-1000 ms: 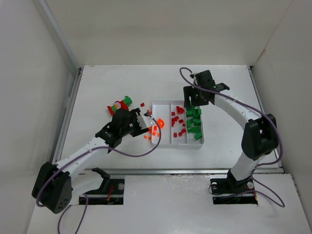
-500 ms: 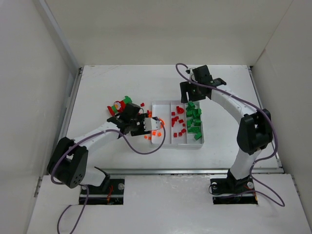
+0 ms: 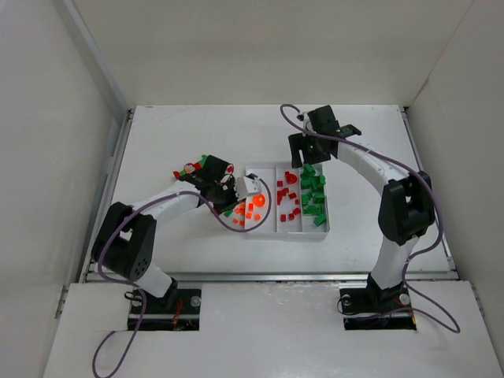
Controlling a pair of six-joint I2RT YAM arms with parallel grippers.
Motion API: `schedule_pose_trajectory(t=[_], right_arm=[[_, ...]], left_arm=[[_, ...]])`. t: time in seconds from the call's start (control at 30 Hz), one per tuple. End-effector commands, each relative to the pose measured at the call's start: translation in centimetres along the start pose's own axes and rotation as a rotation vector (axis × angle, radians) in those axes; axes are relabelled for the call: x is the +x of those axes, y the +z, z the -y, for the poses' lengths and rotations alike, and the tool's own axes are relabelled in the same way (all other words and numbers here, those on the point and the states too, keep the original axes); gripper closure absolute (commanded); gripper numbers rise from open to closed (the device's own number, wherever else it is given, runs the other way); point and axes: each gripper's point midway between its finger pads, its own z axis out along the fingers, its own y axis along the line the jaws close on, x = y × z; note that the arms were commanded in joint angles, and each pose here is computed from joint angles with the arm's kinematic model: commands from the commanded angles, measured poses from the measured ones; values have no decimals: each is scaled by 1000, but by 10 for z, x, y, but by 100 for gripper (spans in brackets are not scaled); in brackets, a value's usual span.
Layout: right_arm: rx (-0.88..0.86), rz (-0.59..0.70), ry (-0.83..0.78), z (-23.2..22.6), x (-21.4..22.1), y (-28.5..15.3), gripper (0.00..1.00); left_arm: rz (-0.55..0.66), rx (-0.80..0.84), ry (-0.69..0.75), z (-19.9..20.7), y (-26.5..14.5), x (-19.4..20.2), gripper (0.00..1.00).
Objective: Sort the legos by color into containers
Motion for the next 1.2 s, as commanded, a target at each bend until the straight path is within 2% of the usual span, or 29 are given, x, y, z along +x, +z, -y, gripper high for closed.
schedule_pose_trajectory(t=[0.0,0.2,0.3,0.33,0.4,0.5,0.63,0.77,1.17], right_arm=[[-17,38,-26,-6,-17,-6,23],[-16,27,-25,-5,-15,-2,23],[-5,28,-25,-3,-14,-4,23],[-5,28,-25,-3,-14,-4,23],[0,30,-18,1,-14,-4,22],[-1,42,-19,0,-19,-6,22],[-1,42,-19,0,-21,-4,22],[-9,32,-18,-1,-18,-1,22],[1,24,-17,1,-15,-3,21]], left_arm=[[-42,69,-44,10,3,5,88],[-104,99,-78,4,17,6,88],[-117,112,-85,9,18,13,83],[-113,108,-83,11,18,14,80],[-121,98,-82,11,16,17,67],[-135,95,-95,16,13,23,57],[-130,100,-117,25,8,27,55],[-128,100,-107,26,7,28,61],[-224,105,-104,31,17,57,63]])
